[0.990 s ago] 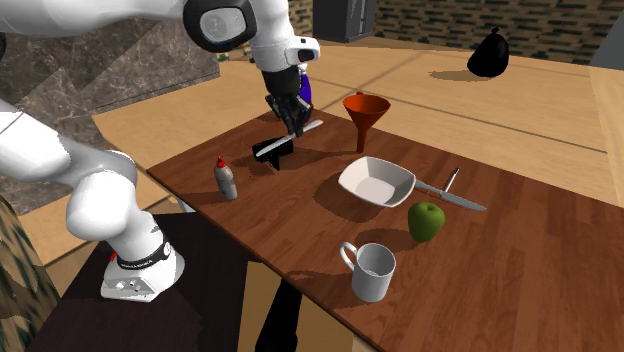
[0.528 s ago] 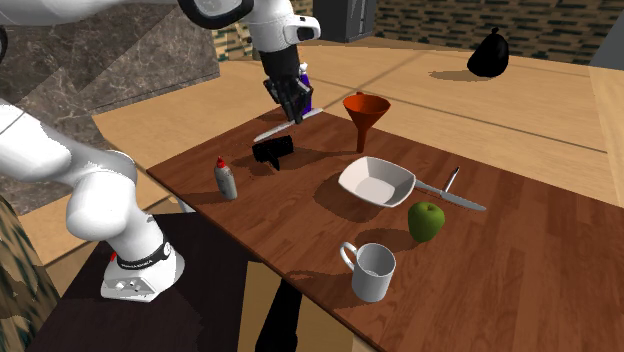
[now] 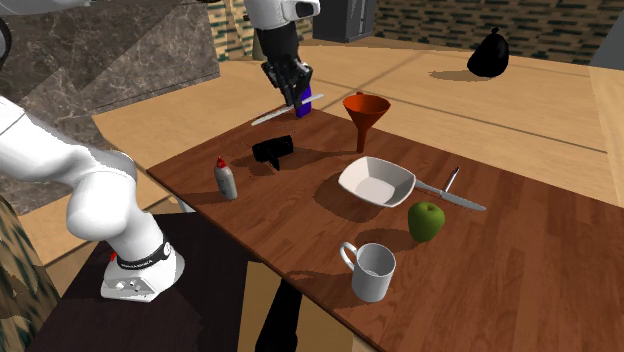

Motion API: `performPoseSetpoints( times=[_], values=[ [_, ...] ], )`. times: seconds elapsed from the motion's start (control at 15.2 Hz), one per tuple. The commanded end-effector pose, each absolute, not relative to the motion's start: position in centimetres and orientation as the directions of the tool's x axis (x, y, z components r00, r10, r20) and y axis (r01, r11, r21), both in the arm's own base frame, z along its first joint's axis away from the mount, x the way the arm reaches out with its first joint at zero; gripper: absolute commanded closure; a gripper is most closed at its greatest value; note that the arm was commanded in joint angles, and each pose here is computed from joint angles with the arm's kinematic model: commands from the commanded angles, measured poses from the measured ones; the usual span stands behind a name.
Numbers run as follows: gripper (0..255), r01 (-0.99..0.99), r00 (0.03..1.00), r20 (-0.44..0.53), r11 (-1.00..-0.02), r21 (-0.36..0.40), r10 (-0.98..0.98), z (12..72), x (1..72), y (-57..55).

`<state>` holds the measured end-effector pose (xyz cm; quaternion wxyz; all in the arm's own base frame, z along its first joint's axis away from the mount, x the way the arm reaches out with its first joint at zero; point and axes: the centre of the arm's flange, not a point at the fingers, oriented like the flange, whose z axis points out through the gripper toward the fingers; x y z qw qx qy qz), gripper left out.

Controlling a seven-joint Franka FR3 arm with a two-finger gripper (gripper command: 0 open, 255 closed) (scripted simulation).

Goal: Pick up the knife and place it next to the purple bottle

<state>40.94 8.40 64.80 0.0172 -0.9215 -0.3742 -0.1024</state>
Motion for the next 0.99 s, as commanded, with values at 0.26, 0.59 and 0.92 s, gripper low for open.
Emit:
performPoseSetpoints(
  times=[0.26, 0.59, 0.92],
  values=[
    [255, 0.693, 0.699, 0.201, -0.719, 0.045, 0.686, 65.0, 39.8, 15.7],
    [255, 0.693, 0.699, 0.201, -0.719, 0.045, 0.686, 65.0, 38.8, 22.2],
    [255, 0.693, 0.699, 0.201, -0.719, 0.045, 0.686, 65.0, 37.8, 28.8]
  ],
)
